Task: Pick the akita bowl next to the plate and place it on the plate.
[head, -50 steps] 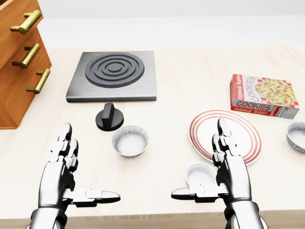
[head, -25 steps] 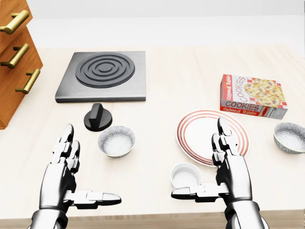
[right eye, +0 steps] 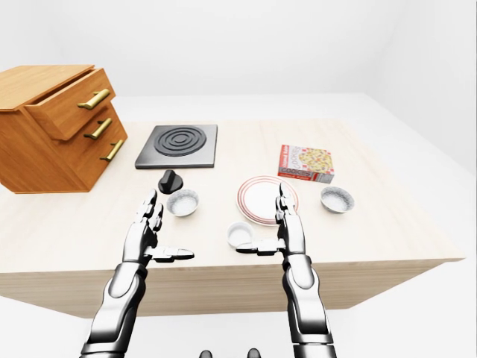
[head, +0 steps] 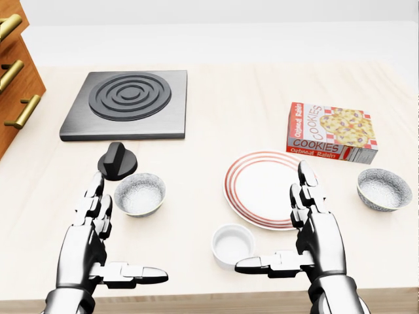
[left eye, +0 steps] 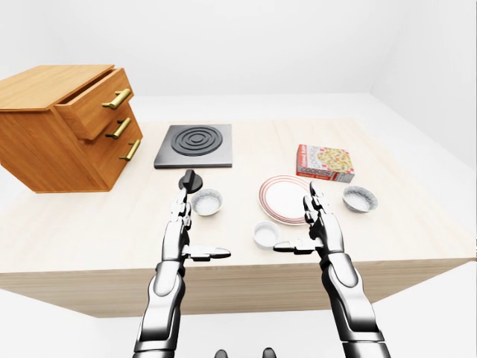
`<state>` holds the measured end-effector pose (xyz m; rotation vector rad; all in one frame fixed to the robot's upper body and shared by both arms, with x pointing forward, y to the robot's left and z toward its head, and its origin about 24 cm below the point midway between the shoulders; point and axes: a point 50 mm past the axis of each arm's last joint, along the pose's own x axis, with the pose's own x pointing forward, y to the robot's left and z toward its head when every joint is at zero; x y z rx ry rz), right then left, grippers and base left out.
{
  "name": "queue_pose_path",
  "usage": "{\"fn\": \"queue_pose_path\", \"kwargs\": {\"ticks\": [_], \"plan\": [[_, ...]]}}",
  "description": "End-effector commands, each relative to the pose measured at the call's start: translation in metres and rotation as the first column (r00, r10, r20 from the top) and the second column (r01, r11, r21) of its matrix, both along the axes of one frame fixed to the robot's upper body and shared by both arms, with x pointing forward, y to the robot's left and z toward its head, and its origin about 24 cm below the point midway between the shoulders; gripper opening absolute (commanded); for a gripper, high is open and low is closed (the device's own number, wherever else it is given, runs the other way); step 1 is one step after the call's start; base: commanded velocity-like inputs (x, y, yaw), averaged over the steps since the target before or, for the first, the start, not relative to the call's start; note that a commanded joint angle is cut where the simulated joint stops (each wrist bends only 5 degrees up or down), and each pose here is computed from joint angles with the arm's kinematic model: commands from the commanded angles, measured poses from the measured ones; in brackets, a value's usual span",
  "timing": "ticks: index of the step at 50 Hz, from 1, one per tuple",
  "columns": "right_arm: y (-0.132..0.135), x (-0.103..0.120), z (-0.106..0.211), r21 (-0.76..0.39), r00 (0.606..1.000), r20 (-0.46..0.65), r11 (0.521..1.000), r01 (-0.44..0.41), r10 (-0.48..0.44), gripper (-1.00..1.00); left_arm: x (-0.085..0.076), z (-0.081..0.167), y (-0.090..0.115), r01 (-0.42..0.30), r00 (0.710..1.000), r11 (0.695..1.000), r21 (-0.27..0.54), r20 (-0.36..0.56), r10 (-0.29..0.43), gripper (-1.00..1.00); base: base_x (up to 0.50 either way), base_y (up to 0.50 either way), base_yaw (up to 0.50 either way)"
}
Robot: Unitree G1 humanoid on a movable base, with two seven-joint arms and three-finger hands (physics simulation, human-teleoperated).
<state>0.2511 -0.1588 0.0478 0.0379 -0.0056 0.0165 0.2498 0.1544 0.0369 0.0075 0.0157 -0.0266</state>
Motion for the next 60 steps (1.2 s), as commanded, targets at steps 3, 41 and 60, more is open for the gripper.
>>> {"fn": "queue_pose_path", "kwargs": {"ticks": [3,41,60], "plan": [[-0.0002,0.0001,-0.0001,0.008,1.0,-0.004,1.0,0.0,0.0,1.0,0.0007,-0.0022,0.0004,-0.006,1.0,1.0,0.0,-0.012,0.006,1.0,0.0,-0.1,0.0],[-0.0023,0.0002,0.0016,0.02,1.0,-0.004,1.0,0.006,-0.006,1.0,0.0012,-0.004,0.0009,-0.011,1.0,1.0,-0.009,-0.022,0.011,1.0,0.0,-0.12,0.0],[-0.0027,0.0002,0.0032,0.017,1.0,0.0,1.0,0.008,-0.008,1.0,0.001,-0.0037,0.0005,-0.011,1.0,1.0,-0.008,-0.022,0.01,1.0,0.0,-0.14,0.0]]}}
